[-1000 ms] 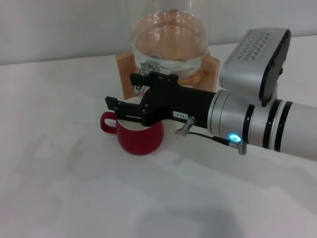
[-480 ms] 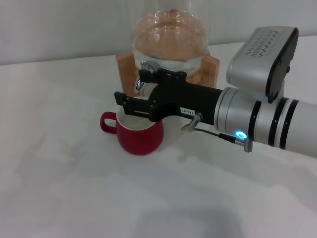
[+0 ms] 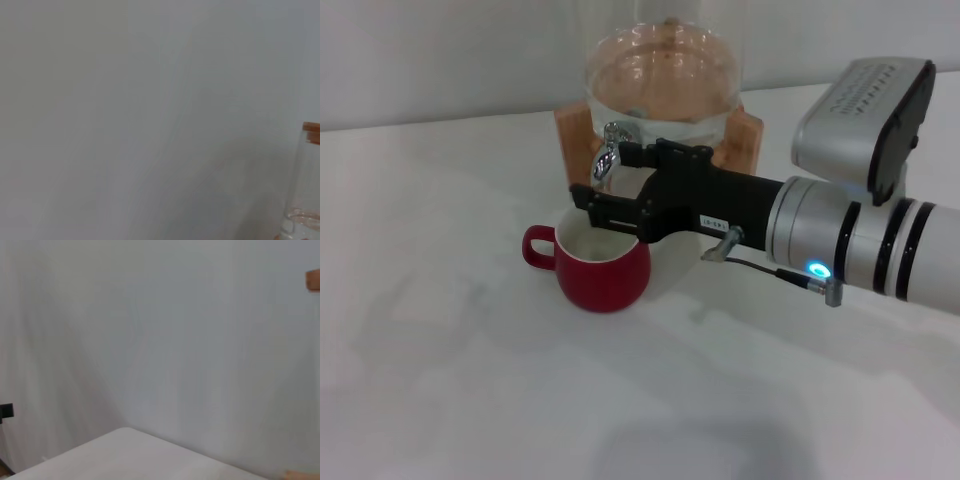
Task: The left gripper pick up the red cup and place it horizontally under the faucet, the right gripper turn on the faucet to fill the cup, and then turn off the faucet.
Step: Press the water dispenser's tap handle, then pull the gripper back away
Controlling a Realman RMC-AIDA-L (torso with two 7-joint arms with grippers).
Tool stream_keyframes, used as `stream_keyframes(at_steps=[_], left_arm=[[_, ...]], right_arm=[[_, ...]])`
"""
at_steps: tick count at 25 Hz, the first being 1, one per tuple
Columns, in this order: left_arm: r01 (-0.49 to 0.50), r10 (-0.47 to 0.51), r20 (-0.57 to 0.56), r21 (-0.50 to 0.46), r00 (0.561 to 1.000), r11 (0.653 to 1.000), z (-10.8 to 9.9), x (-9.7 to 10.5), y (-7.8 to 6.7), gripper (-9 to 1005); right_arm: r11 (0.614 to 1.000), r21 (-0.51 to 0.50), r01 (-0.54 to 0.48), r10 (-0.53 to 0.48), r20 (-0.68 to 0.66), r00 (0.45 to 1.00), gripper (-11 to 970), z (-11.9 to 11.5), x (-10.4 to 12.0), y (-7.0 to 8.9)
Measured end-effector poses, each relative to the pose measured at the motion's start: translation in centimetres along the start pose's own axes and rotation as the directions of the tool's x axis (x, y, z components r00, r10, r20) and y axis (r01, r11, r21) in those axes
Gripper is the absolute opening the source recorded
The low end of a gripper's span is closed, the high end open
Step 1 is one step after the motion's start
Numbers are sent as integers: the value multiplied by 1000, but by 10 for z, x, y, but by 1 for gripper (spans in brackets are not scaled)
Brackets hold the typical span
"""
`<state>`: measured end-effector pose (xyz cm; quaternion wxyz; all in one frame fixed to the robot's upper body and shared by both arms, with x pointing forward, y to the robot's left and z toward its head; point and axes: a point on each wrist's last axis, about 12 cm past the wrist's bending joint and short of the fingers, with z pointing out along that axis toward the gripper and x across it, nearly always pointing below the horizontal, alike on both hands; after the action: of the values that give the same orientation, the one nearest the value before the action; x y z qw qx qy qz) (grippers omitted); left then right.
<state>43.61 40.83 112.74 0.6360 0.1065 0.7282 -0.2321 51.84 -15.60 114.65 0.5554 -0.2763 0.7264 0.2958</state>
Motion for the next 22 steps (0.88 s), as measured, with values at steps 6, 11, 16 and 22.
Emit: stream_keyframes(at_steps=[6,11,16,22], left_arm=[[0,0,-1,0,1000,1000,0,0,0,837],[-1,1,-3,1,1000,1000,0,0,0,838],[1,-1,-4,3,1000,1000,0,0,0,838],[2,-2,-4,5,1000,1000,1,0,-1,838]], right_arm=[[1000,11,-3,3,1,1000,777,-2,0,-3],[1000,26,-2,2,5,1000,777,-4,-1,-7],[999,44,1,-1,12,1000,777,-7,-2,-11],[997,76,-1,0,21,1000,778,-11,-4,-20]])
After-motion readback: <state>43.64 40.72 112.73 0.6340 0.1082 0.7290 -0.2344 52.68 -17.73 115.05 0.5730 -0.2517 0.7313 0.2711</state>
